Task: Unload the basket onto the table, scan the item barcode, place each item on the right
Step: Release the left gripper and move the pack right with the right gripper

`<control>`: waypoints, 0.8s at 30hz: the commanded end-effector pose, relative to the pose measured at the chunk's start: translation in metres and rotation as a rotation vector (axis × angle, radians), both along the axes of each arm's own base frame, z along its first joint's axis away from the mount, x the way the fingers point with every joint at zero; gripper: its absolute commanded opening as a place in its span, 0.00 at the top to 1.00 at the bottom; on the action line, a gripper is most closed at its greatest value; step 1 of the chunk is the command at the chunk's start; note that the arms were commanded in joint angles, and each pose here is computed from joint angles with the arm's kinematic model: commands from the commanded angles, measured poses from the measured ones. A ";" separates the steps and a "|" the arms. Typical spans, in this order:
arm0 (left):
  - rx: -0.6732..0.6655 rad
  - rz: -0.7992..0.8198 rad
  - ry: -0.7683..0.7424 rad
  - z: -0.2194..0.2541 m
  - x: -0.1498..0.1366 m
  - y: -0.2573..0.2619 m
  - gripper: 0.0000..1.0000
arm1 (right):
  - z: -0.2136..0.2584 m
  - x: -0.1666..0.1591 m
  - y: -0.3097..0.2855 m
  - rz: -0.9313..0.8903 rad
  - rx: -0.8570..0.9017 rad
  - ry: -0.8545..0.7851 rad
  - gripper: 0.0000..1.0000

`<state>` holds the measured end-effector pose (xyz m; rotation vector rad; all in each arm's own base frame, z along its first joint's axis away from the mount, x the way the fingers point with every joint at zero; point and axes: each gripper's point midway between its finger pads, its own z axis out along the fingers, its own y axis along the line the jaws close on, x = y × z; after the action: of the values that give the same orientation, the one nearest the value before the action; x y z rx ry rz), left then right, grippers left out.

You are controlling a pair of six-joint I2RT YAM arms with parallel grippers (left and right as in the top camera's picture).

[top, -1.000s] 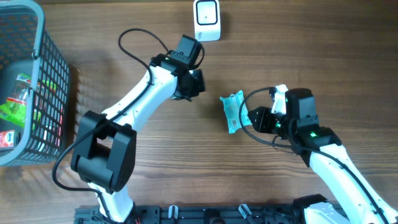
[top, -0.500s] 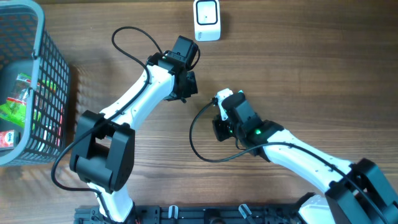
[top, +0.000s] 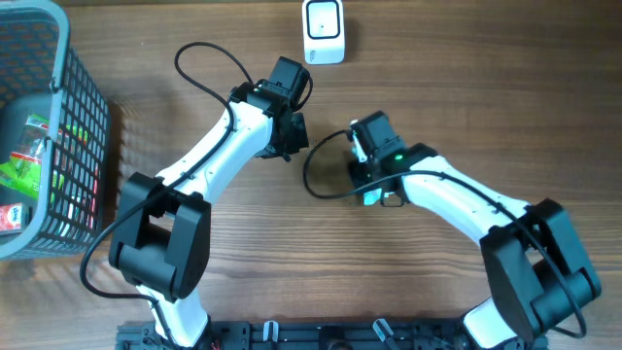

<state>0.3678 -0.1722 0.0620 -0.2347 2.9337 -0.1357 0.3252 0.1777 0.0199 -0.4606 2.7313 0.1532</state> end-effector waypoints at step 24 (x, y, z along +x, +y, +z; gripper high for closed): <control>-0.014 -0.011 -0.022 0.029 -0.011 0.005 0.96 | 0.120 0.009 -0.130 -0.367 -0.071 -0.080 0.74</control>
<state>0.3555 -0.1666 0.0609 -0.2324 2.9809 -0.1002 0.3299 0.0794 0.1279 -0.1635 2.7075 -0.0502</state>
